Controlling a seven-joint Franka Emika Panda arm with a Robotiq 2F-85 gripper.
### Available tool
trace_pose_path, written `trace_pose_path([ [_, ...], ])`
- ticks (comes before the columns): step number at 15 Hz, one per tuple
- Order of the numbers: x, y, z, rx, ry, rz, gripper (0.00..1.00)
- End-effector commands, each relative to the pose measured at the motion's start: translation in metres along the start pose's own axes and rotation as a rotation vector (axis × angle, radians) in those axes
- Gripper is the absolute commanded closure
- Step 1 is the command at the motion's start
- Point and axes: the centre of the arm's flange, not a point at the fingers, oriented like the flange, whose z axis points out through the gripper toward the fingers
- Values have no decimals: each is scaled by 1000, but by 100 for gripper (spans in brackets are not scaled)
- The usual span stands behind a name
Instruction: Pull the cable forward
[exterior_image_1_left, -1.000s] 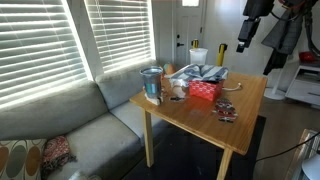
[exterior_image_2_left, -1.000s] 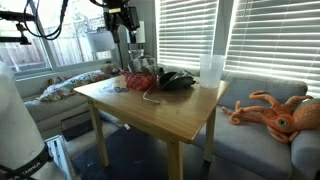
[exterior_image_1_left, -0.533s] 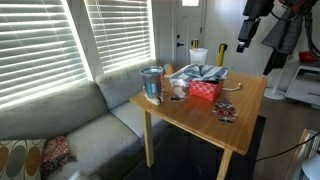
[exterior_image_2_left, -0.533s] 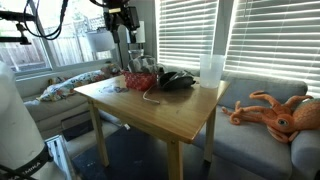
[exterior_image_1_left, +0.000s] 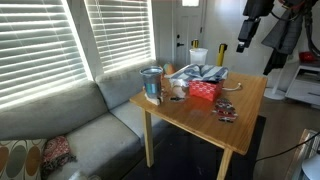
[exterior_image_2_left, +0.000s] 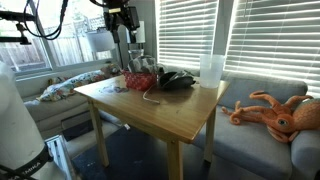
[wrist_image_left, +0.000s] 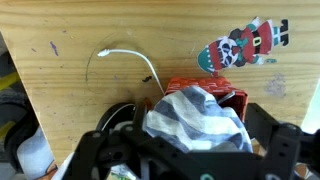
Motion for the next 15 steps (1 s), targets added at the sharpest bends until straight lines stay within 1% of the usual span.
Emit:
trace_pose_path([
  [1,0,0,0,0,0,0,0],
  [4,0,0,0,0,0,0,0],
  [7,2,18,7,-3,-24,21,0],
  [9,2,40,17,35,-39,78,0],
  [10,2,57,27,45,-40,134,0],
  [12,-2,83,44,57,-92,229,0],
  [14,-10,104,69,46,-138,302,0],
  [15,-14,112,78,55,-156,344,0],
])
